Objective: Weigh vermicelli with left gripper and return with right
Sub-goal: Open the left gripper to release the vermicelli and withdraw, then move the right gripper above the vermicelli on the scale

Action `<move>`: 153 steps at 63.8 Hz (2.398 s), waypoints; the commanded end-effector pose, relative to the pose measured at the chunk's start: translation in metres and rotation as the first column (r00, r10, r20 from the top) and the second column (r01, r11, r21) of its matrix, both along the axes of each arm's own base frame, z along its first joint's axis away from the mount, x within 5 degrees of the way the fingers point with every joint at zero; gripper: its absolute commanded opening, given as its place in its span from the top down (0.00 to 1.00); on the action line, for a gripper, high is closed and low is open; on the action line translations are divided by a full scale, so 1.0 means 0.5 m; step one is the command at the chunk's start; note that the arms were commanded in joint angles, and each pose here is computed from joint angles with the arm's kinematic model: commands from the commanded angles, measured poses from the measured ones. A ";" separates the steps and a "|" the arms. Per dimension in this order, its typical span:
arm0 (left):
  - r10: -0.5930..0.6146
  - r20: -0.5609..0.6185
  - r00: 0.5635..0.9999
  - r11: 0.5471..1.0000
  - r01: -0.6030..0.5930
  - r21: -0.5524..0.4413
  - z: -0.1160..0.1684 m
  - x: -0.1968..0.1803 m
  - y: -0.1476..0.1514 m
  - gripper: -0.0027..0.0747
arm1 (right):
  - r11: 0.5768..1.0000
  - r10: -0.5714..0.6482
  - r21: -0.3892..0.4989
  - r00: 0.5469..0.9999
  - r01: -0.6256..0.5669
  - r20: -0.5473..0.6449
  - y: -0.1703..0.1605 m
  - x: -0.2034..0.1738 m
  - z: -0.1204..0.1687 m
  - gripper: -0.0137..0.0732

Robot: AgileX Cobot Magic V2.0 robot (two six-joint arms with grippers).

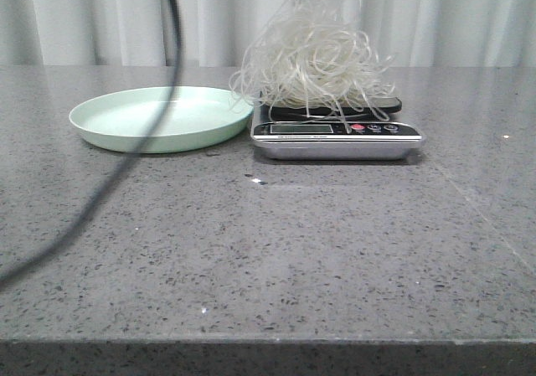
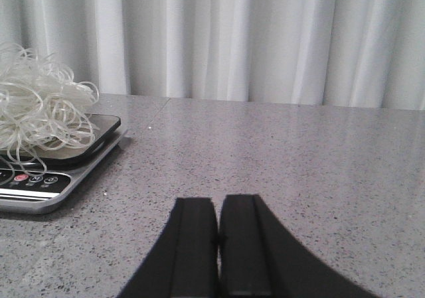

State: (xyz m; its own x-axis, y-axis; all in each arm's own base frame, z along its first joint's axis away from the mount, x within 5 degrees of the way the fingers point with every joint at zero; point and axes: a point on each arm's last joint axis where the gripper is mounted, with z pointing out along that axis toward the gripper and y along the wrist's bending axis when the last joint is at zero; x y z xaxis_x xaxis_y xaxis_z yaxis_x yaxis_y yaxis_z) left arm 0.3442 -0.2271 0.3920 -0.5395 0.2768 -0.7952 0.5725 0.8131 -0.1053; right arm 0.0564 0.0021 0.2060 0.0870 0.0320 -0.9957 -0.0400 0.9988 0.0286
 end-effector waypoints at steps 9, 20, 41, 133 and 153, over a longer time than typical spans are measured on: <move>0.040 0.234 0.971 0.995 -0.017 -0.100 0.121 -0.124 0.089 0.17 | 1.000 -0.007 -0.010 0.994 0.008 0.108 -0.001 -0.006 0.022 0.63; 0.071 0.314 0.947 0.987 -0.021 -0.159 0.106 -0.228 0.157 0.17 | 1.000 -0.007 -0.010 0.994 0.008 0.108 -0.001 -0.006 0.022 0.63; 0.117 0.412 0.903 0.972 -0.019 -0.234 -0.010 -0.415 0.277 0.17 | 1.000 -0.007 -0.010 0.994 0.008 0.108 -0.001 -0.006 0.022 0.63; 0.166 0.543 0.823 0.942 0.030 -0.334 -0.176 -0.614 0.402 0.79 | 1.000 0.006 0.007 1.000 -0.006 0.009 0.002 0.020 0.223 0.63; 0.172 0.551 0.816 0.939 0.033 -0.341 -0.174 -0.614 0.402 0.79 | 0.999 0.026 0.027 0.977 -0.021 -0.210 0.009 0.110 0.225 0.62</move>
State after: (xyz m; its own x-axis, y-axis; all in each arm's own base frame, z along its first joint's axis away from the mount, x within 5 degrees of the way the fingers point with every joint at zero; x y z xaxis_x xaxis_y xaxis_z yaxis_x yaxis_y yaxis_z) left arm 0.0374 -0.0270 0.2893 -0.0552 -0.0072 -0.9985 0.5565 0.8300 -0.0367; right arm 0.1037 0.0050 0.2983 -0.2052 0.0357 -0.9781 -0.0401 0.9982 0.0448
